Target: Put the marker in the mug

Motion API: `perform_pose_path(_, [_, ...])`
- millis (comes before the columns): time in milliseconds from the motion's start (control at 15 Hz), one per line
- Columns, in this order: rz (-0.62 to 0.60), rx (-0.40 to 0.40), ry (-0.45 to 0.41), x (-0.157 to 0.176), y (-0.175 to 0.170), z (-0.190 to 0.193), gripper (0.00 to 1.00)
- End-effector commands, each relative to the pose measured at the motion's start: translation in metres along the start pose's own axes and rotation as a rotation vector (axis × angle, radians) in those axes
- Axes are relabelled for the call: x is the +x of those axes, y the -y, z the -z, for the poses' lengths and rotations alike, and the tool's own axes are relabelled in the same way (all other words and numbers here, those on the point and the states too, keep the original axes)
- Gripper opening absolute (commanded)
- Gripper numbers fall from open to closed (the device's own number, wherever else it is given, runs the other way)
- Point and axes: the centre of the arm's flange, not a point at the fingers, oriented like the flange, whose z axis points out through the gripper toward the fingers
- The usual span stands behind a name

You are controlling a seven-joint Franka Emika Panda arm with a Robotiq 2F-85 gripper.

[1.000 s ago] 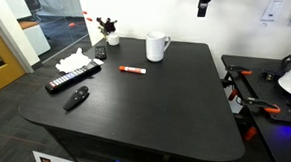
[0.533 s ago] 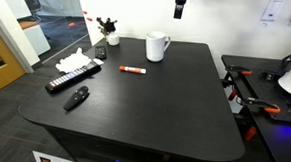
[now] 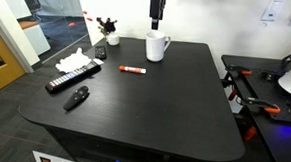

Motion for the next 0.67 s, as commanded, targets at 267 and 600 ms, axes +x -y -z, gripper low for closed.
perform_pose_path(267, [0.123, 0.016, 0.015, 0.028, -0.008, -0.053, 1.0])
perform_pose_path(600, [0.178, 0.024, -0.033, 0.027, 0.006, -0.074, 1.0])
